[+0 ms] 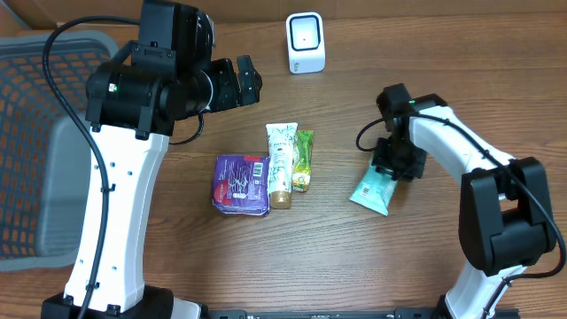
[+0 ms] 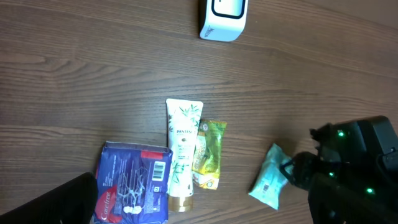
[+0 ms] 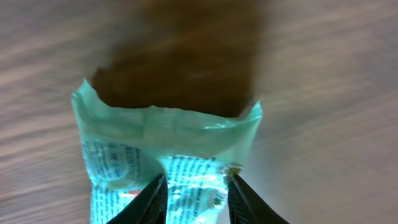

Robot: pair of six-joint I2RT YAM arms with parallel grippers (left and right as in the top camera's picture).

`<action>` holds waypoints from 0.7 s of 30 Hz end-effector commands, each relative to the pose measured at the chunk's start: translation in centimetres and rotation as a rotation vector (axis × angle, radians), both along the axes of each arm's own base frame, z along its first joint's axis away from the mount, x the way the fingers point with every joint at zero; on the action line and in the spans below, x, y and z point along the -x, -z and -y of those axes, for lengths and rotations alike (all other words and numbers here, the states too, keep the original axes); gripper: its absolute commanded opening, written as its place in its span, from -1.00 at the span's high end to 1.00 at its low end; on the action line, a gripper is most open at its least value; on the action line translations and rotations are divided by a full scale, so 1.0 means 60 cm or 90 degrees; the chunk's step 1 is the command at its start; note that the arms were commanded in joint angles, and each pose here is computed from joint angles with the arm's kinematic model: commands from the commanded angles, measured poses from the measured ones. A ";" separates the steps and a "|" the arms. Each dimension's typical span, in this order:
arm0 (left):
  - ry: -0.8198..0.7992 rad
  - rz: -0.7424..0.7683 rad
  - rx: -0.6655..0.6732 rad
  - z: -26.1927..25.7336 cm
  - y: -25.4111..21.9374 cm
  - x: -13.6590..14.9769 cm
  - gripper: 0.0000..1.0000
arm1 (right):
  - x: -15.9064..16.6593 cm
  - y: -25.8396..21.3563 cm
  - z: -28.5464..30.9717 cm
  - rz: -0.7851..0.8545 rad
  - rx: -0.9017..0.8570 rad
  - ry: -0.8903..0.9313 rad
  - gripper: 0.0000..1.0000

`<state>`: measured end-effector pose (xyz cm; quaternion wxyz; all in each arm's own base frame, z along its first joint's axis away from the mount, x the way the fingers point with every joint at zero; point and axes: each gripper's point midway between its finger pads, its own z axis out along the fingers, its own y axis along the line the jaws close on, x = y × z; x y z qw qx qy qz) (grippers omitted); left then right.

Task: Scan the item barcode
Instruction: 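Grasp the wipes pack with the right gripper and rotate it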

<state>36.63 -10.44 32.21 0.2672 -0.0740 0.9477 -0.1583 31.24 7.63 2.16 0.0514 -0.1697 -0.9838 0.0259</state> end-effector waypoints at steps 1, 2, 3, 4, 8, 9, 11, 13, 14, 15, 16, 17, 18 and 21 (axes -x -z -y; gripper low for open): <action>0.009 0.004 -0.004 -0.002 -0.002 0.002 -0.99 | -0.035 -0.042 -0.001 0.042 -0.020 0.000 0.29; 0.009 0.004 -0.004 -0.002 -0.002 0.002 -0.99 | -0.041 -0.059 -0.013 0.055 -0.048 -0.027 0.28; 0.009 0.004 -0.004 -0.002 -0.002 0.002 -0.99 | -0.046 -0.074 -0.022 0.066 -0.070 -0.053 0.27; 0.009 0.004 -0.004 -0.002 -0.002 0.002 -0.99 | -0.048 -0.097 -0.033 0.080 -0.098 -0.088 0.28; 0.009 0.004 -0.004 -0.002 -0.002 0.002 -0.99 | -0.015 -0.117 -0.044 0.048 -0.136 -0.146 0.35; 0.009 0.004 -0.004 -0.002 -0.002 0.002 -0.99 | -0.004 -0.116 -0.044 0.032 -0.141 -0.155 0.35; 0.009 0.004 -0.004 -0.002 -0.002 0.002 -0.99 | 0.011 -0.110 -0.042 0.012 -0.140 -0.158 0.35; 0.009 0.004 -0.004 -0.002 -0.002 0.002 -0.99 | 0.020 -0.101 -0.040 -0.001 -0.137 -0.154 0.35; 0.009 0.004 -0.004 -0.002 -0.002 0.002 -0.99 | 0.025 -0.096 -0.039 -0.008 -0.136 -0.151 0.35; 0.009 0.004 -0.004 -0.002 -0.002 0.002 -0.99 | 0.031 -0.091 -0.035 -0.017 -0.128 -0.137 0.35; 0.009 0.004 -0.004 -0.002 -0.002 0.002 -0.99 | 0.035 -0.085 -0.028 -0.022 -0.112 -0.121 0.35; 0.009 0.004 -0.004 -0.002 -0.002 0.002 -0.99 | 0.039 -0.077 -0.017 -0.028 -0.084 -0.104 0.35; 0.009 0.004 -0.004 -0.002 -0.002 0.002 -0.99 | 0.044 -0.070 -0.008 -0.031 -0.059 -0.090 0.35; 0.009 0.004 -0.004 -0.002 -0.002 0.002 -0.99 | 0.061 -0.054 0.007 -0.036 -0.009 -0.067 0.35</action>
